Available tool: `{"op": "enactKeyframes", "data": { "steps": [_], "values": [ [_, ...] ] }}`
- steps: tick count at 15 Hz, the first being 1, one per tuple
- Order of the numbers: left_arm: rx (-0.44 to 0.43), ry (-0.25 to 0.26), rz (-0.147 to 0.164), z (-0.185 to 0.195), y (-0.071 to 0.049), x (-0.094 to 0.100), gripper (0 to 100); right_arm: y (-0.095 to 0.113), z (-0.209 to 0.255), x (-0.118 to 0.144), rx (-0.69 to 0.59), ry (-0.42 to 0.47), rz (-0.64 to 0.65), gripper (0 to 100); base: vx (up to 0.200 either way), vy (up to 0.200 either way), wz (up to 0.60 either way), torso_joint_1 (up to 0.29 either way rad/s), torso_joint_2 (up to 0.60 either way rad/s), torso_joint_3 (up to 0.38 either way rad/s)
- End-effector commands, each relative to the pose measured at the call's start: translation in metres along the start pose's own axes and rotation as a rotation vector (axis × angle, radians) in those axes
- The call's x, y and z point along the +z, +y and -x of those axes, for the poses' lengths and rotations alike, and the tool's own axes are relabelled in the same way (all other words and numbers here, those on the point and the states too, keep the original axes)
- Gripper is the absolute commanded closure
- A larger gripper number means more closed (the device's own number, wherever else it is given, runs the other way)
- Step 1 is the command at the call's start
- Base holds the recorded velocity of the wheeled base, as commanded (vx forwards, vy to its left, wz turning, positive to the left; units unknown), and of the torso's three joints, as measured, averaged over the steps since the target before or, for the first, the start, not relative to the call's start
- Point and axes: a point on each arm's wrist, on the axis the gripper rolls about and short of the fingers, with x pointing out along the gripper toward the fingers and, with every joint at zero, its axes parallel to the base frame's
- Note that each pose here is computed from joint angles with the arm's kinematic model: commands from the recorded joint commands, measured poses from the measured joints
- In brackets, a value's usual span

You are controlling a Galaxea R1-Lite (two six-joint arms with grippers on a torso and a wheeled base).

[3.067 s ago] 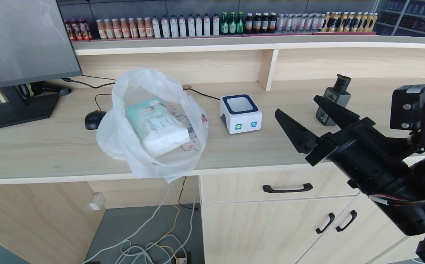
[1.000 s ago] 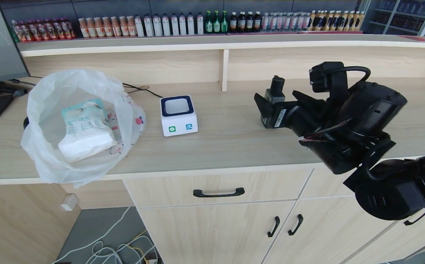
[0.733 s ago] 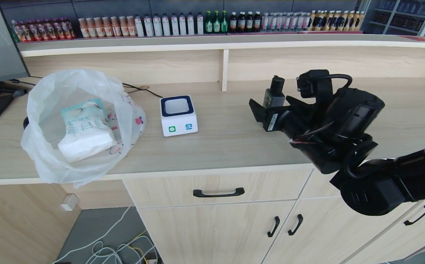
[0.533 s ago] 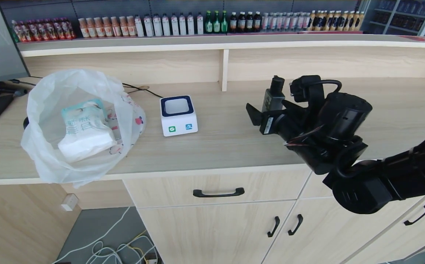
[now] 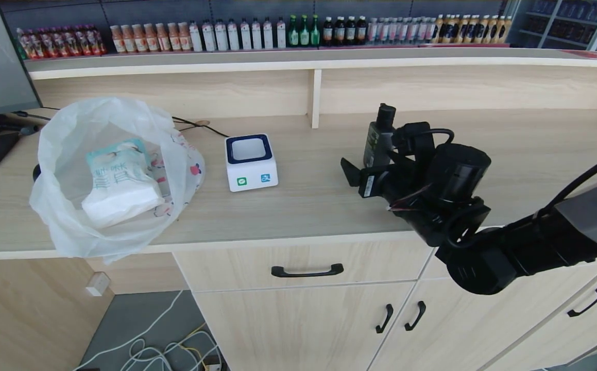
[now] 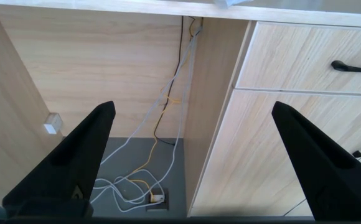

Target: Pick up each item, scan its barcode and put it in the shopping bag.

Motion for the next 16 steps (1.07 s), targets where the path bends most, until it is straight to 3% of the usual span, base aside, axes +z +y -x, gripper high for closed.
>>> {"op": "enactKeyframes", "data": {
  "steps": [1, 16],
  "values": [
    [0.001, 0.000, 0.000, 0.000, 0.000, 0.000, 0, 0.003, -0.009, -0.006, 0.001, -0.002, 0.001, 0, 0.000, 0.000, 0.00, 0.000, 0.00, 0.000],
    [0.001, 0.000, 0.000, 0.000, 0.000, 0.000, 0, -0.007, -0.019, -0.021, -0.019, 0.019, 0.002, 0, 0.000, 0.000, 0.00, 0.000, 0.00, 0.000]
  ]
}}
